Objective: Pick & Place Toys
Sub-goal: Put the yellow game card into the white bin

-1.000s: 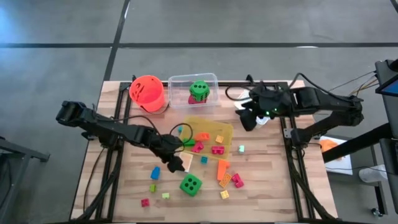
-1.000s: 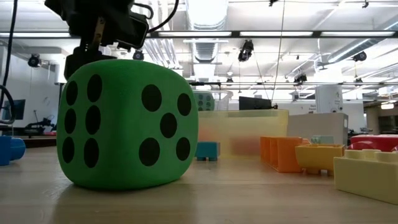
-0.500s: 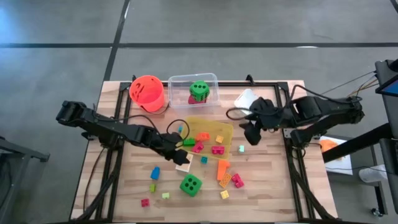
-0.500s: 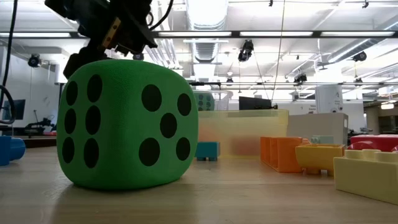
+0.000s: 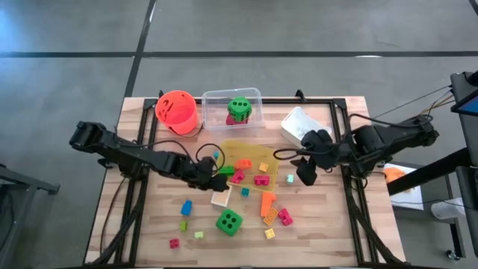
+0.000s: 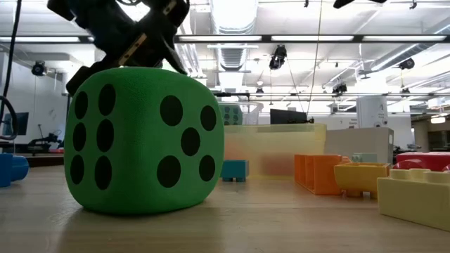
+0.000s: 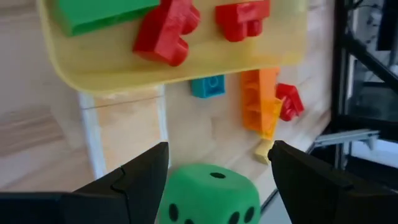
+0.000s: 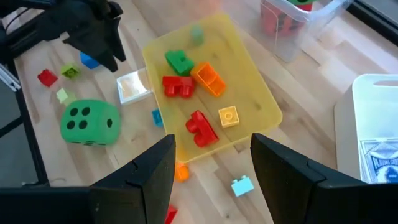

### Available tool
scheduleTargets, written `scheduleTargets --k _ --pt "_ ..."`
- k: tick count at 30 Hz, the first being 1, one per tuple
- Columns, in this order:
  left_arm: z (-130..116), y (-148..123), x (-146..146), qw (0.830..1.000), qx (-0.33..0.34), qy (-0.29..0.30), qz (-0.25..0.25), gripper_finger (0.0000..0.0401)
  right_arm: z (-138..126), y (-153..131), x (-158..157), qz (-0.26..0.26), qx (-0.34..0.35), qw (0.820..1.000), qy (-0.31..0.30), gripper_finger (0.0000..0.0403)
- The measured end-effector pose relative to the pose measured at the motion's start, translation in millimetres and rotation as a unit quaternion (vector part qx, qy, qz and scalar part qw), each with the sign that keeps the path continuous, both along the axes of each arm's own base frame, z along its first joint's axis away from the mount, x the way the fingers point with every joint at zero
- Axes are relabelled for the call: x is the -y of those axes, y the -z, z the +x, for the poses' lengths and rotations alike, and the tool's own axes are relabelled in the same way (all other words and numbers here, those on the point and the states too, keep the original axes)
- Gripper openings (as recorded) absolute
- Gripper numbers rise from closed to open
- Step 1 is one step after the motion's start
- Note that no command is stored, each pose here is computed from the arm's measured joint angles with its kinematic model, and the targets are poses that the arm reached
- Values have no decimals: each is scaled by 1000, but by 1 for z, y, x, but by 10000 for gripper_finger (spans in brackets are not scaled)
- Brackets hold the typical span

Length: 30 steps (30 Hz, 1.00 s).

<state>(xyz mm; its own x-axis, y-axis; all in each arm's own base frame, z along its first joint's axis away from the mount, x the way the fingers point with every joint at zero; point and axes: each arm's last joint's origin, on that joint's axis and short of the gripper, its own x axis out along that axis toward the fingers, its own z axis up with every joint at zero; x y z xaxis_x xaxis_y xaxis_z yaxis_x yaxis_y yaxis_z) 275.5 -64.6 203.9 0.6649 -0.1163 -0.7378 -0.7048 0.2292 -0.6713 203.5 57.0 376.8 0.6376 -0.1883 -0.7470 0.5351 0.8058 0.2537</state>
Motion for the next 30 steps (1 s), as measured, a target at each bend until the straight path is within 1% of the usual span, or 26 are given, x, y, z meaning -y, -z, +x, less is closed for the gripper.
scheduleTargets --k 2,5,10,13,15,18,20,23,28,30 --pt "1 -2 2 1000 8 8 3 276 -4 -2 0 5 7 1000 2 202" --pt "7 -13 7 1000 15 22 11 276 -8 -4 2 8 14 1000 3 202" --pt "17 -18 12 997 -64 34 39 276 -13 -7 4 3 27 1000 11 202" --pt "27 -12 15 992 -118 20 41 276 -14 -8 5 3 29 999 12 202" --pt "34 -5 16 989 -137 17 43 276 -14 -8 5 3 30 999 12 202" --pt "46 -1 20 991 -119 39 47 276 -14 -8 5 4 30 999 12 202" --pt "51 0 22 993 -106 42 43 276 -14 -8 5 4 30 999 12 202" --pt "52 1 22 992 -107 42 43 276 -14 -8 5 4 30 999 12 202" --pt "47 7 21 991 -127 34 18 277 -14 -8 5 3 29 1000 10 202" --pt "46 8 21 991 -131 38 11 286 -14 -8 5 2 29 1000 9 202"
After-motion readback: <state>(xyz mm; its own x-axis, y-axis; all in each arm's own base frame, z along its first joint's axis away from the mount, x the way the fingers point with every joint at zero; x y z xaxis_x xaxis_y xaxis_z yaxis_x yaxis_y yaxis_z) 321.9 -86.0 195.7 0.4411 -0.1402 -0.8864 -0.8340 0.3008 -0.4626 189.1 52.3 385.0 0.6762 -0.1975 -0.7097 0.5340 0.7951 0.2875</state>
